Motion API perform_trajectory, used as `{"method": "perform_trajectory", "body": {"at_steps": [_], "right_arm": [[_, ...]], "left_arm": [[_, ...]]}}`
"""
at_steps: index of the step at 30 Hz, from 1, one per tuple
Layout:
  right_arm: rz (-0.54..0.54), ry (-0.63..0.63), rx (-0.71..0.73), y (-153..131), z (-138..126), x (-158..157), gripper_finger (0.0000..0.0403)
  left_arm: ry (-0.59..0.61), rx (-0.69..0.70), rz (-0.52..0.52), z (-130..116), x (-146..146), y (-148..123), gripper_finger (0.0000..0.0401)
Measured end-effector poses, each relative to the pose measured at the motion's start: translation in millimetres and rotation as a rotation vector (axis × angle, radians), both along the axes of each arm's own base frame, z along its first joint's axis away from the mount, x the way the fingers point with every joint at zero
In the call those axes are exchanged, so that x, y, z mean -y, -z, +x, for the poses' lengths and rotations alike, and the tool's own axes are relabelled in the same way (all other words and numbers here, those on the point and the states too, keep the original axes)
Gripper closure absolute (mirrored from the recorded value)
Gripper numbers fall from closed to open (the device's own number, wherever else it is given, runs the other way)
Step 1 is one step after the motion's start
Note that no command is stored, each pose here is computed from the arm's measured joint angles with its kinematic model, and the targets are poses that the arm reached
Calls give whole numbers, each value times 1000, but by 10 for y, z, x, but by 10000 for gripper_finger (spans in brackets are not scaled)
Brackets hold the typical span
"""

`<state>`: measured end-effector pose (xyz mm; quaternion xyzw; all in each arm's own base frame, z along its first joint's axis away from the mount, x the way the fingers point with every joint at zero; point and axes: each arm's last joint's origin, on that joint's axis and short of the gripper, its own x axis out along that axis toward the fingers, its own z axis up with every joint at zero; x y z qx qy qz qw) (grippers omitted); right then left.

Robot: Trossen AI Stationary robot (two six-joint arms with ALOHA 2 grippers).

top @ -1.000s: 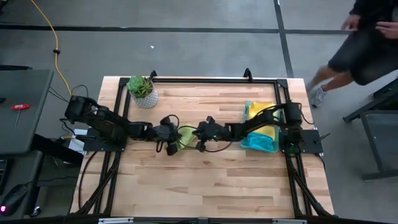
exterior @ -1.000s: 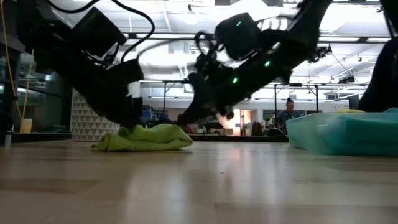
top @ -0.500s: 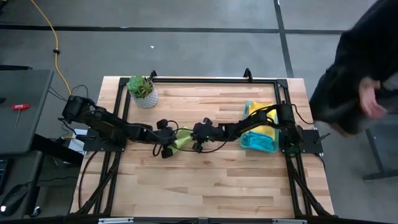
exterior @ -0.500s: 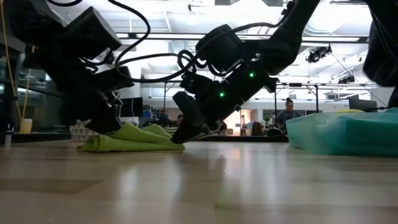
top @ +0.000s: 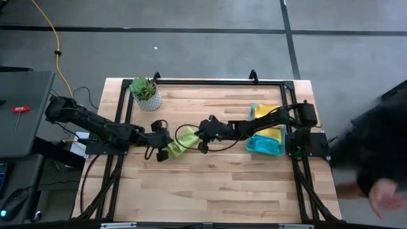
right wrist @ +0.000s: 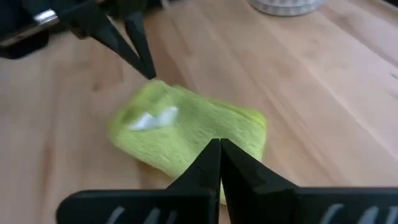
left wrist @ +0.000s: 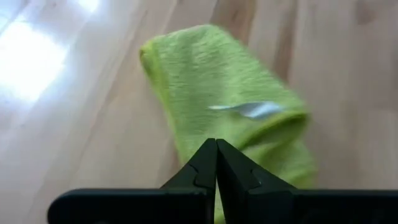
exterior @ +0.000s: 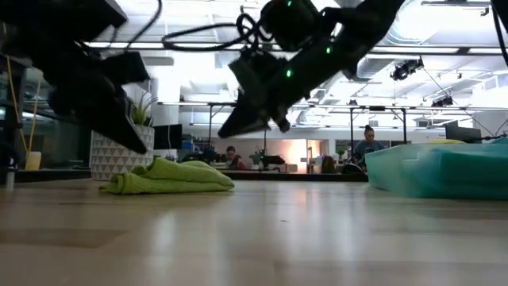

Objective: Fold microfiber towels
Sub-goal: Put the green microfiber cloth into the blue bin

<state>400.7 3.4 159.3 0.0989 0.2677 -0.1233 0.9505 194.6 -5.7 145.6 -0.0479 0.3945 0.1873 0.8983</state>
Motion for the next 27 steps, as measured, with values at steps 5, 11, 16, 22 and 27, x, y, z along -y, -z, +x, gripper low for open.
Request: {"method": "perform_trajectory", "body": {"at_steps": [5, 11, 16, 22, 27], "right_arm": [[109, -29, 24, -145, -37, 71, 385], [276, 8, -22, -6, -41, 300, 284], [329, 49, -31, 149, -12, 430, 199], [414, 70, -19, 273, 14, 556, 149], [441, 74, -44, 405, 26, 570, 146]], "left_arm": [[33, 100, -45, -91, 273, -86, 401], [66, 143, -117, -204, 665, -49, 401], [40, 121, -150, -277, 857, 72, 401], [-33, 30, -141, -252, 888, 315, 401], [-94, -23, -123, -178, 838, 483, 401]]}}
